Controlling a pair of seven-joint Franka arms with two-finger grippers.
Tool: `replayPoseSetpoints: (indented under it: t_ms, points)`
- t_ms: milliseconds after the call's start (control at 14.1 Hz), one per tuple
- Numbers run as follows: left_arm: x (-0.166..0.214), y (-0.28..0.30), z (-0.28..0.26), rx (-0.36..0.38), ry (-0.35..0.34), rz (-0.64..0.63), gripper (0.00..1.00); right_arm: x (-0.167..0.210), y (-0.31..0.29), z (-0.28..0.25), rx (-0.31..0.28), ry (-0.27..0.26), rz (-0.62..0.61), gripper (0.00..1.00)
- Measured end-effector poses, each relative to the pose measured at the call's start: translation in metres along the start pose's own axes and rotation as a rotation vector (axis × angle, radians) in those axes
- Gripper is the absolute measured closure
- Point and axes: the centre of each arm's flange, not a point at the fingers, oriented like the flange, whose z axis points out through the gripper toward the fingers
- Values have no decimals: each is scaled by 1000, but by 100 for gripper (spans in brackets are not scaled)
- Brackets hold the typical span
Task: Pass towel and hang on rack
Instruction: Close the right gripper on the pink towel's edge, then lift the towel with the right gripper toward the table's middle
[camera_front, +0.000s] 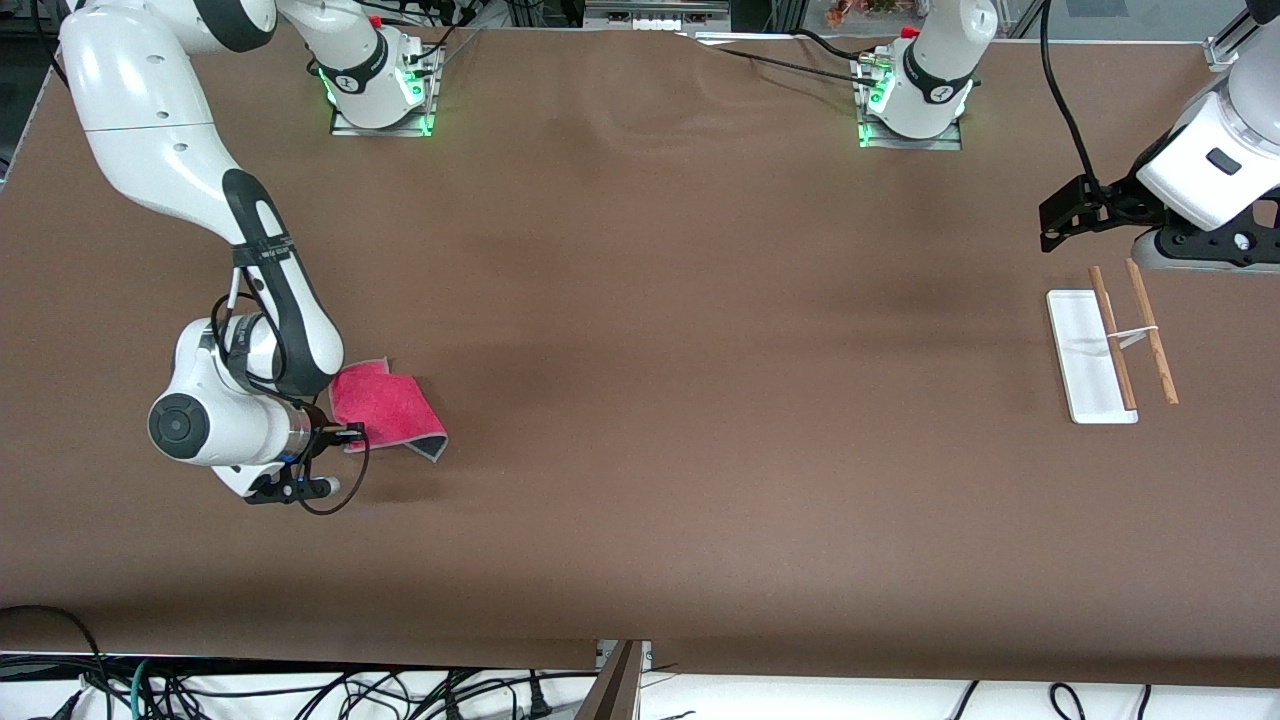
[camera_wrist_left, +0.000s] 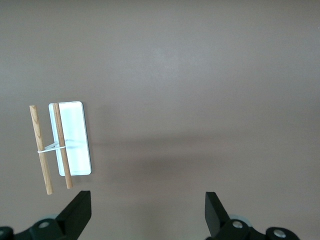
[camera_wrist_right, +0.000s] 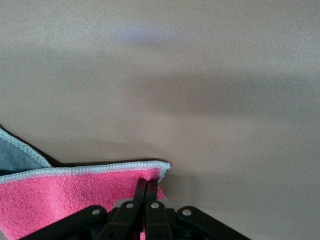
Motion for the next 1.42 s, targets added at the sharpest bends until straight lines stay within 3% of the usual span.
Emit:
replayPoseSetpoints:
  t_ms: [498,854,1209,1423]
  points:
    - [0,0,0,0,0,0,0,3,-28,-38,22,26,-40,98]
    - [0,0,0,0,0,0,0,-14,-119,-139,89,65,-165,98]
    - [2,-2,7,0,-1,-3,0,-29,-183,-163,138,84,-199,98]
    - [10,3,18,-3,33,4,0,-40,-229,-206,191,120,-176,98]
